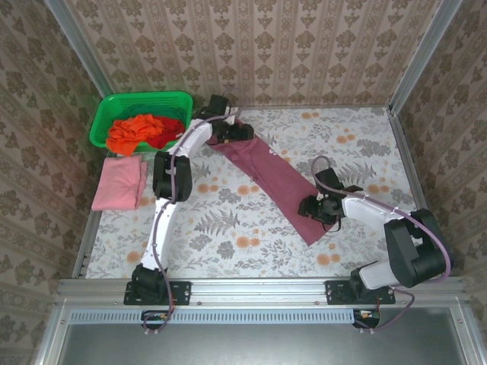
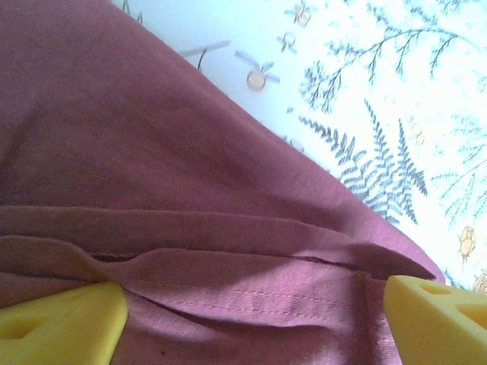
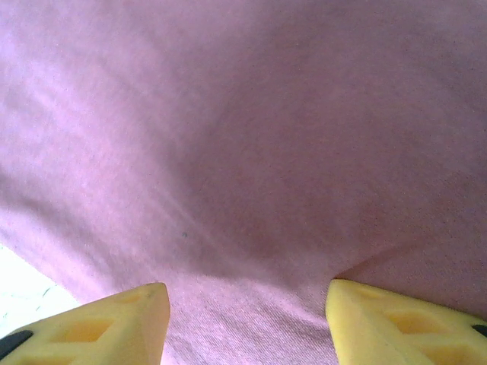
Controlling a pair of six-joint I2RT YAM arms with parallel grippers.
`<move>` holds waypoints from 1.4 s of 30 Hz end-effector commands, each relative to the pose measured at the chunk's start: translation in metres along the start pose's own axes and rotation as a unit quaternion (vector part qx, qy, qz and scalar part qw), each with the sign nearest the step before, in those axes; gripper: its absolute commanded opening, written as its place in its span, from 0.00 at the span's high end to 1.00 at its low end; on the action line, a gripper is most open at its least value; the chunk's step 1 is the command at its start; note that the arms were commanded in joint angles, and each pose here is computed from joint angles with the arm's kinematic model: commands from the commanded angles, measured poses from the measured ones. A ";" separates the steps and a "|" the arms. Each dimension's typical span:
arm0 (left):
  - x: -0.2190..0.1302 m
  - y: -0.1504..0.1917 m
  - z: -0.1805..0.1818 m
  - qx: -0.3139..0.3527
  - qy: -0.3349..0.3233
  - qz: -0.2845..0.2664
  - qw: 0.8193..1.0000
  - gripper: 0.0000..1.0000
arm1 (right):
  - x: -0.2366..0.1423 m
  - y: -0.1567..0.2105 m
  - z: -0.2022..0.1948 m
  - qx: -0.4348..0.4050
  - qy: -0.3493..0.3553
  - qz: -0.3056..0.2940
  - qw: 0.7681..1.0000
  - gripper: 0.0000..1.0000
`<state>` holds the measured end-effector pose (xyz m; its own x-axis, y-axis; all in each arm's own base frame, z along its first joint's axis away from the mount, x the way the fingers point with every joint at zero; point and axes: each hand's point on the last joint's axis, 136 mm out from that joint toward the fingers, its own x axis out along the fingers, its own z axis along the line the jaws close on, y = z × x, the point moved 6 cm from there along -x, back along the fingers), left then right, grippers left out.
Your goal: Fold and stack the t-shirts
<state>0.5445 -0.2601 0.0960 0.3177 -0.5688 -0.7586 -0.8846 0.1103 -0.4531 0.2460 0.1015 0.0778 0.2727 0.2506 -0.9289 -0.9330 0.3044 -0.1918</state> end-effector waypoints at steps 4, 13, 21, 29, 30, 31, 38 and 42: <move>0.040 0.047 0.050 -0.069 -0.012 0.097 0.993 0.00 | 0.019 0.048 0.035 -0.029 -0.036 0.093 0.995 0.41; 0.027 0.030 0.048 -0.070 0.001 0.071 0.995 0.00 | 0.028 0.064 0.137 -0.130 -0.125 0.125 0.976 0.41; -0.003 0.012 0.040 -0.058 0.002 0.047 0.997 0.00 | -0.018 0.044 0.156 -0.195 -0.111 0.031 0.974 0.37; -0.060 -0.017 -0.008 -0.006 0.012 -0.007 1.000 0.00 | -0.041 -0.018 0.130 -0.170 -0.089 -0.061 0.979 0.34; -0.071 -0.023 -0.016 0.000 0.013 -0.025 1.000 0.00 | -0.039 -0.028 0.130 -0.168 -0.092 -0.062 0.980 0.34; -0.082 -0.028 -0.022 0.004 0.013 -0.040 0.999 0.00 | -0.039 -0.037 0.132 -0.168 -0.095 -0.065 0.979 0.35; -0.148 -0.042 -0.057 0.026 0.016 -0.104 0.994 0.00 | -0.013 -0.102 0.163 -0.196 -0.101 -0.085 0.972 0.41; -0.178 -0.016 -0.069 0.041 -0.013 -0.132 0.990 0.00 | 0.010 -0.137 0.199 -0.210 -0.141 -0.079 0.964 0.44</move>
<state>0.4989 -0.2205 0.2557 0.4887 -0.5980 -0.6353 -0.7765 0.0338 -0.6292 0.3979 0.2274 0.1552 0.4293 0.4194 -0.7999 -0.8856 0.0218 -0.4639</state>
